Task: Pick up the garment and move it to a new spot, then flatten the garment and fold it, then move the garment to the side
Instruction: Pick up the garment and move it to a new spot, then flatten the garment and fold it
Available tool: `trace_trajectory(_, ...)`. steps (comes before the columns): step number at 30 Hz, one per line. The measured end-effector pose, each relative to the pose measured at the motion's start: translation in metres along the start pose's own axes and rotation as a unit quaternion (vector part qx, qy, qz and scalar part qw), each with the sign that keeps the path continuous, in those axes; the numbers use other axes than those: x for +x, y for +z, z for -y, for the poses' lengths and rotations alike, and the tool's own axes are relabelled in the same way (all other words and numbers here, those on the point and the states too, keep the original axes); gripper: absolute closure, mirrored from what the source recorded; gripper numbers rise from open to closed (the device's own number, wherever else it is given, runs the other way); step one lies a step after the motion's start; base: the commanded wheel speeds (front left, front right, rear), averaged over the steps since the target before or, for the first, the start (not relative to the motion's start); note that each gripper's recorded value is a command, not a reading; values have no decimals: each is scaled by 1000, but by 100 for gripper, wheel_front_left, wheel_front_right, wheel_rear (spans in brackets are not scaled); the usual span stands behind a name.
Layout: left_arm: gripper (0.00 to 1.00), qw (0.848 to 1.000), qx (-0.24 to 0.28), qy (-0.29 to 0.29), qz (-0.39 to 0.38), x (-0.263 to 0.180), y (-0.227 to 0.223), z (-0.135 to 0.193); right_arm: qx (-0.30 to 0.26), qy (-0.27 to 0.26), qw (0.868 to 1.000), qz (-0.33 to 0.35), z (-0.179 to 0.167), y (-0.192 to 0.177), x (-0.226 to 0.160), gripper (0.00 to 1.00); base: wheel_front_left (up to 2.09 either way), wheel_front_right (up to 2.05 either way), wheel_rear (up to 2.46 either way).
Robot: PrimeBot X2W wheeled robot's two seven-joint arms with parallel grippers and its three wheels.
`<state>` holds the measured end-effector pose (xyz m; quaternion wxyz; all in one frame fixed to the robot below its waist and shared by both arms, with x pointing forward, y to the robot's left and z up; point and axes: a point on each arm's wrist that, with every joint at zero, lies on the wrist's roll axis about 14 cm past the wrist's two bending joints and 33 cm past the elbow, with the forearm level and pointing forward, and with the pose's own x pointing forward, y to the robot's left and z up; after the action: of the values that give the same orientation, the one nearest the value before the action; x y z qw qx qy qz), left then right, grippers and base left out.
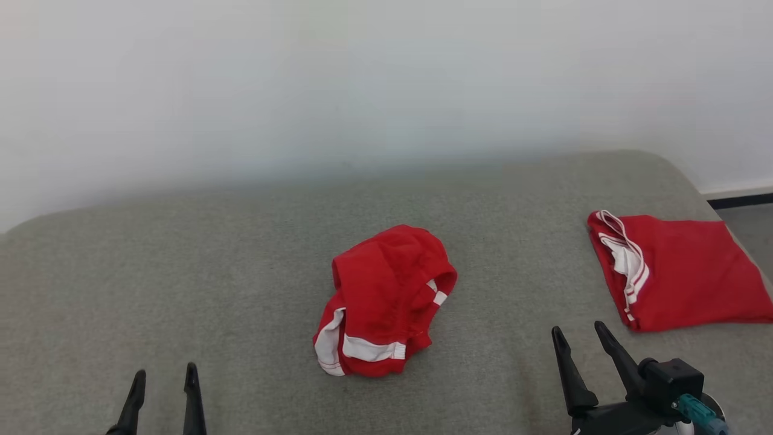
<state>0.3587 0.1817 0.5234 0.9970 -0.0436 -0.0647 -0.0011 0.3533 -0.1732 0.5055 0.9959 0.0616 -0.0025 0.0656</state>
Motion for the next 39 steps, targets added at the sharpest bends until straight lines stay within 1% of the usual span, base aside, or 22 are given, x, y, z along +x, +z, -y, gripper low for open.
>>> trace_trajectory(7, 0, 999, 2, 47, 2, -20, 2, -31, 5, 10, 1000, -18, -7, -11, 3, 0, 0, 0, 0)
trace_trajectory(12, 0, 999, 5, 53, 6, -24, 5, -37, 8, 16, 1000, -20, -13, -13, 5, 0, 0, 0, 0)
trace_trajectory(34, 0, 999, -8, 53, -11, -29, -8, -34, 17, 20, 999, -22, -18, -17, 6, 0, 0, 0, 0)
trace_trajectory(37, 0, 999, -5, 45, -17, -29, -11, -29, 17, 21, 999, -22, -18, -17, 6, 0, 0, 0, 0)
trace_trajectory(39, 0, 999, -6, 23, -29, -28, -18, -16, 16, 21, 999, -22, -18, -17, 7, 0, 0, 0, 0)
